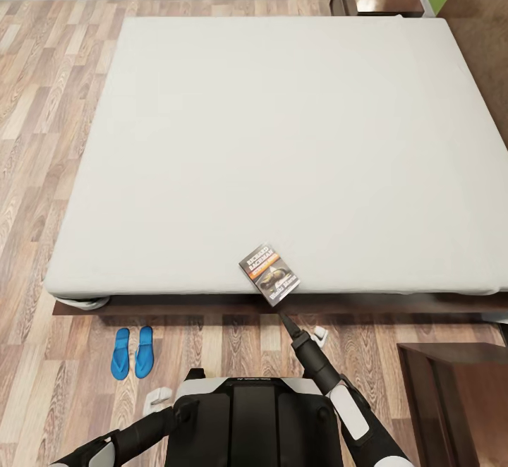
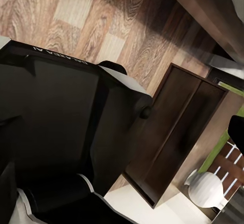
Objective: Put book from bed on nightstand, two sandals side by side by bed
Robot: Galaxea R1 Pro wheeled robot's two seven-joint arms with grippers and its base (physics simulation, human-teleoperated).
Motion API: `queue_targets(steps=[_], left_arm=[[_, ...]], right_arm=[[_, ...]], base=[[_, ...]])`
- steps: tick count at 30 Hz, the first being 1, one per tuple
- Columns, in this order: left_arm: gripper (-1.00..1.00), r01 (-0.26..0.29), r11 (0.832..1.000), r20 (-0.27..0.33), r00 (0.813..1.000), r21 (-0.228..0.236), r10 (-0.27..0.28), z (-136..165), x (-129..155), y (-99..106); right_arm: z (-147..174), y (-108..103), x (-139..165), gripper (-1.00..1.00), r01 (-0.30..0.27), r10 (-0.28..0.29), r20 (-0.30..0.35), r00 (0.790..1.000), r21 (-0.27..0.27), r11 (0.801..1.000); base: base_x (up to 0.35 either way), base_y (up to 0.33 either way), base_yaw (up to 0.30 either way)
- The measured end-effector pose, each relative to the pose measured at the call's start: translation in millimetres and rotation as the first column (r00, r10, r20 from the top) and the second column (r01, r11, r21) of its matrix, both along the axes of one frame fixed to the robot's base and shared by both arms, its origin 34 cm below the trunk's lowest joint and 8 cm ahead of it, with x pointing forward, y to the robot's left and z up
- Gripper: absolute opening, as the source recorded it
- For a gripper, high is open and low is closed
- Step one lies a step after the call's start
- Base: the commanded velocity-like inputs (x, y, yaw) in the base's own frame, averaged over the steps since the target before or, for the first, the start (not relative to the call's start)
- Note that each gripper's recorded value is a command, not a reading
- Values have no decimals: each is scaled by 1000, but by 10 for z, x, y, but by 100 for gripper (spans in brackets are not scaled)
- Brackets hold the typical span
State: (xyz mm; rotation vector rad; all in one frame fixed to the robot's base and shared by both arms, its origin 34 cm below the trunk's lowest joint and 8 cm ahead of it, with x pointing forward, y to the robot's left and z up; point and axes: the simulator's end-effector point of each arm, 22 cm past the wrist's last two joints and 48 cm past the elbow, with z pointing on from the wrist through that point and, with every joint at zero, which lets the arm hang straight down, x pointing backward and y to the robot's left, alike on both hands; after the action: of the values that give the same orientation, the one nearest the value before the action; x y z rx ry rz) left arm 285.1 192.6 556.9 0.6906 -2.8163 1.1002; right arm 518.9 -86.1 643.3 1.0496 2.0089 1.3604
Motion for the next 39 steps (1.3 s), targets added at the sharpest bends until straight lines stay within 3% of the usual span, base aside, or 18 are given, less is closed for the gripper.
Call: queue_targets(steps=[39], left_arm=[[100,0,1000,0,1000,-1,0,-25,17,-8]], right_arm=[[-27,-2,18,100,0,0,0,1000,-1,1000]], base=[[17,0,0]])
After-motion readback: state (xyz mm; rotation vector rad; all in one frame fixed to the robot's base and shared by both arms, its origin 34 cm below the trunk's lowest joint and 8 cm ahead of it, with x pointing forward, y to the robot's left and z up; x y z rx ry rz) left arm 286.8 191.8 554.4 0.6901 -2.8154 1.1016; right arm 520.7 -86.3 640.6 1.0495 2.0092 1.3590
